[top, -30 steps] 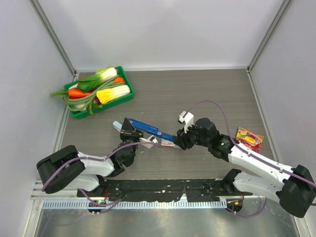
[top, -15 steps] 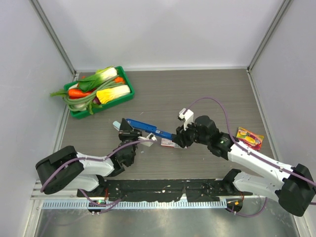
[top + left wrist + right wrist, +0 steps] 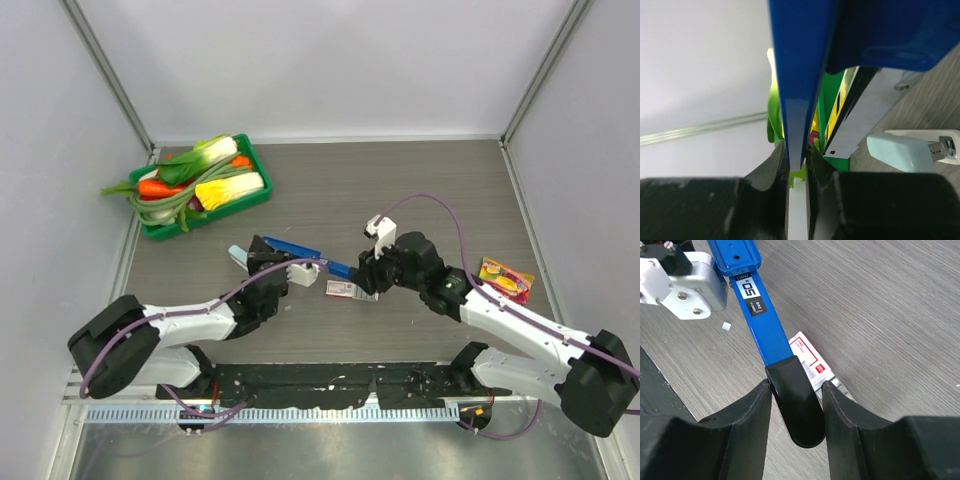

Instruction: Unload the staples from the stapler

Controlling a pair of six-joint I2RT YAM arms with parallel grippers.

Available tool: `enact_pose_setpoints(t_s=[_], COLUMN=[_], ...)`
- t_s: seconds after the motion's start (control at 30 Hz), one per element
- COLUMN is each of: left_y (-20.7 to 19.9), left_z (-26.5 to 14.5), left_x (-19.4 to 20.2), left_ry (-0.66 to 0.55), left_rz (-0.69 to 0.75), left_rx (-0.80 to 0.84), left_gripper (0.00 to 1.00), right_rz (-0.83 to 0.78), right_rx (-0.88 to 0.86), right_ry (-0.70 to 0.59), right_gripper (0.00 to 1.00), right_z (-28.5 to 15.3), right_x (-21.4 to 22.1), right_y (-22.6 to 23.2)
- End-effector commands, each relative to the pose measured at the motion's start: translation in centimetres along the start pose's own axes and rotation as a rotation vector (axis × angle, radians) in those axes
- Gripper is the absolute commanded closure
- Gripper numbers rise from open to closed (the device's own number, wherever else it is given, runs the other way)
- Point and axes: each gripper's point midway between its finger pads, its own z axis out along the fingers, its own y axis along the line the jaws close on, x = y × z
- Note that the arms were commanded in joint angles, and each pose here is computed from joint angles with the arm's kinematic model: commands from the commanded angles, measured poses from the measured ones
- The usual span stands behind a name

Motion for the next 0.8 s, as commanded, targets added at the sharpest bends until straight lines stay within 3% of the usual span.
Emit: enact_pose_setpoints(t_s=[0.0,0.07,0.1,0.23,0.43,0.63,0.77], left_y=[1.5,2.1,-0.1,-0.4,-4.1,-3.4,-3.7], left_z=[0.6,0.9,0.1,0.5,-0.6,-0.4,-2.5], left_x=[-1.9,-2.2,-1.2,1.8,3.7,3.0,0.7], left_ry=[-0.054,-0.062,-0.024,0.021,0.05,0.031,-0.001], left_rz=[-0.167,-0.288,-0.304,-0.326,-0.312,-0.37,-0.494], left_rx=[0.07,0.217,0.328,0.195,0.303,0.314,0.537], left_gripper=[1.0,1.0,1.0,1.0,1.0,1.0,1.0], right_rz=[0.092,0.094,0.093,0.102,0.112,0.115,0.135], right_rx=[-0.081,-0.083,-0.083,-0.099,-0.107,-0.119,-0.138], right_ry=[-0.486,-0.479,-0.48,-0.456,-0.427,-0.415,-0.439], right_gripper=[0.99,0.99,0.99,0.99,0.99,0.99,0.99], right_z=[-2.3,-1.9,-1.8,-0.7,0.6,1.2,0.5], right_x=[-14.0,-14.1,-14.5,-14.1,-13.5,-13.3,-14.5], right_y=[2.7,2.7,2.8,3.0,3.1,3.6,4.2])
